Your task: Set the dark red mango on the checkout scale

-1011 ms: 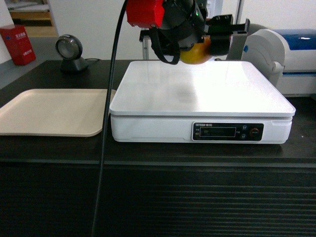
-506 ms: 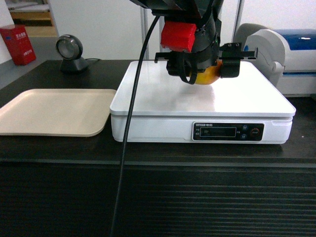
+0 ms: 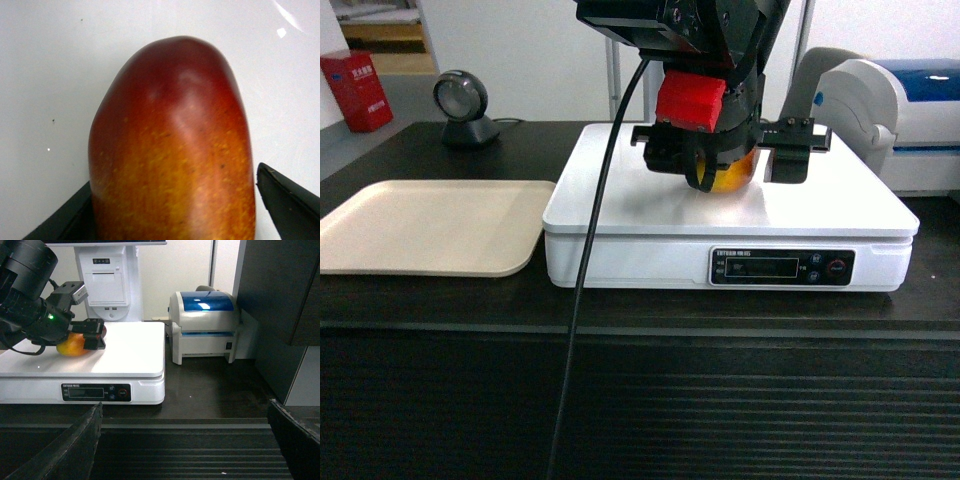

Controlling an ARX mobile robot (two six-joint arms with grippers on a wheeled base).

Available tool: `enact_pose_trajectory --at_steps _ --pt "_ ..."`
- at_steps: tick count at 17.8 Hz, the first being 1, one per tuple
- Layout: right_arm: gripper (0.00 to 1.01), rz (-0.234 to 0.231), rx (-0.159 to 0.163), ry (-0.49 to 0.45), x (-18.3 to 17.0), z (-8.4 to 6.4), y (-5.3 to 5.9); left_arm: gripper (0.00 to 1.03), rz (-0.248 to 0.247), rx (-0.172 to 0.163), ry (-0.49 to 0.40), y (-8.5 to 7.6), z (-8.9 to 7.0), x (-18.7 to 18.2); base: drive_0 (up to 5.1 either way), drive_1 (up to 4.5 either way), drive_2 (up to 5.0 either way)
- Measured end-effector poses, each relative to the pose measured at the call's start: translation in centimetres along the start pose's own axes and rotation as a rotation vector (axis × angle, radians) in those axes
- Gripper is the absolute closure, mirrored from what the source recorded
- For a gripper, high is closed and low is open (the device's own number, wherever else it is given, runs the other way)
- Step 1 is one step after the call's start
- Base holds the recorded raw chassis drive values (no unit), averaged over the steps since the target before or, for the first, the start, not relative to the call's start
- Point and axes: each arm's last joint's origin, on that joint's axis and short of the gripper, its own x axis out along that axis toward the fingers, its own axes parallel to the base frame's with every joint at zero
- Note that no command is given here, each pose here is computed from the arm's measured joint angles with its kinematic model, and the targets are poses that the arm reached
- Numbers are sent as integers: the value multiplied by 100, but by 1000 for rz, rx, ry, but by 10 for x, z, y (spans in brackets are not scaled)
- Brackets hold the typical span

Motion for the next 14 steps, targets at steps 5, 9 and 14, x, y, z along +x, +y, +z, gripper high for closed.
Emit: enact_pose_trajectory --at_steps 5,9,14 --pt "3 0 0 0 0 0 0 5 -13 16 -69 1 11 -15 0 0 0" --pt "3 0 0 0 0 0 0 5 -40 37 -255 3 49 -70 0 0 0" --pt "3 0 0 0 0 0 0 5 -64 113 -502 34 50 -152 0 0 0"
